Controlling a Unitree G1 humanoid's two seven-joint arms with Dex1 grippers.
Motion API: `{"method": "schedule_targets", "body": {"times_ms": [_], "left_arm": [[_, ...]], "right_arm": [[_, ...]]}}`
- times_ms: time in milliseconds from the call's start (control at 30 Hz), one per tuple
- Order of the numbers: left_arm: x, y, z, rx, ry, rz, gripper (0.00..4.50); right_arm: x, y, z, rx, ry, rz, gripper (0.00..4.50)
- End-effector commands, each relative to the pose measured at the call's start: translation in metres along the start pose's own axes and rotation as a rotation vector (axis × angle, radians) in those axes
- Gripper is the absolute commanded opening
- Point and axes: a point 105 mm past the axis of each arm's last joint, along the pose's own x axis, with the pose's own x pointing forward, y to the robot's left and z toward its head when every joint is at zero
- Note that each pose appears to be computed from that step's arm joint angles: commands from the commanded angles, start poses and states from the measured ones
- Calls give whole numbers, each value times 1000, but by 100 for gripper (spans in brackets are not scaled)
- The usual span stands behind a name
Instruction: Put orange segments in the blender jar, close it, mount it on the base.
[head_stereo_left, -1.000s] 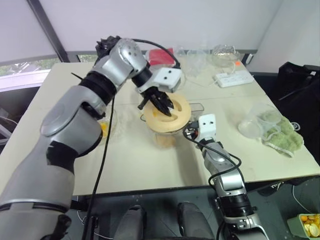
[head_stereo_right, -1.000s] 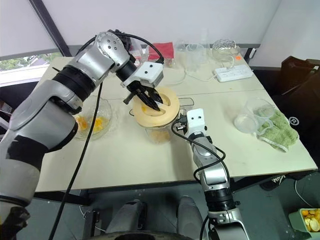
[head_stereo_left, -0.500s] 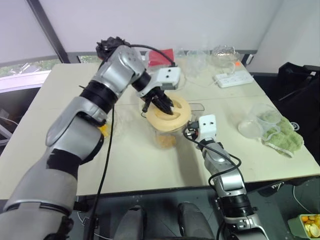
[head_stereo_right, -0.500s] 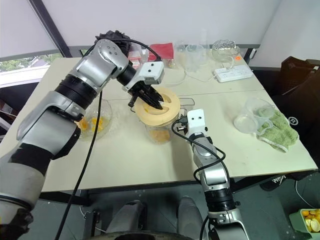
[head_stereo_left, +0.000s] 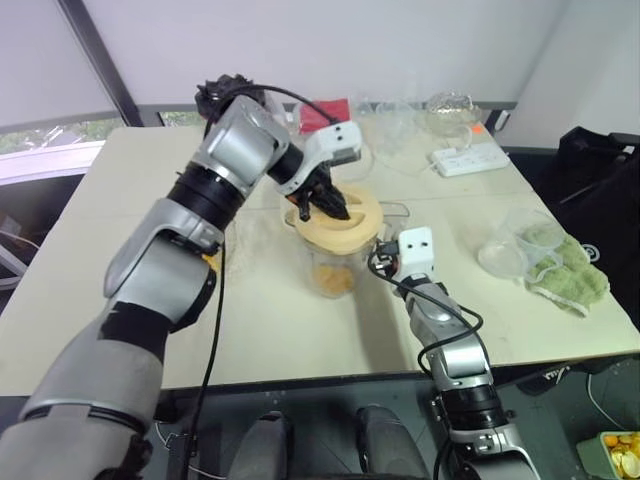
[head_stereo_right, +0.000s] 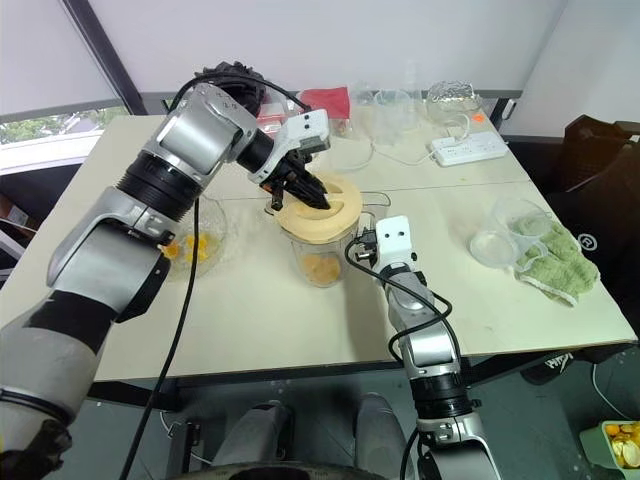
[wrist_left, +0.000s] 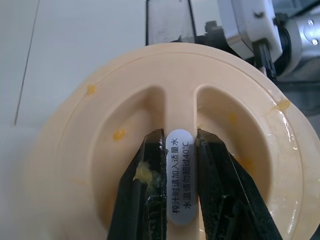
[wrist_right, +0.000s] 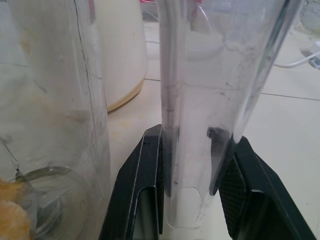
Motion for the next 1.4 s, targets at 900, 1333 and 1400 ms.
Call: {"method": "schedule_targets", "body": {"times_ms": [900,1333,1400], "left_arm": [[-3,12,-14,-128,-10,148,261],[-90,9,88,-162,-545,236,261],[-118,13,101,-184,-669,283,261]], "right_arm": [[5,-6,13,-87,-58,18,117],[6,-5,12,-113,-59,37,117],[5,-6,14,-123,-74,35,117]]}}
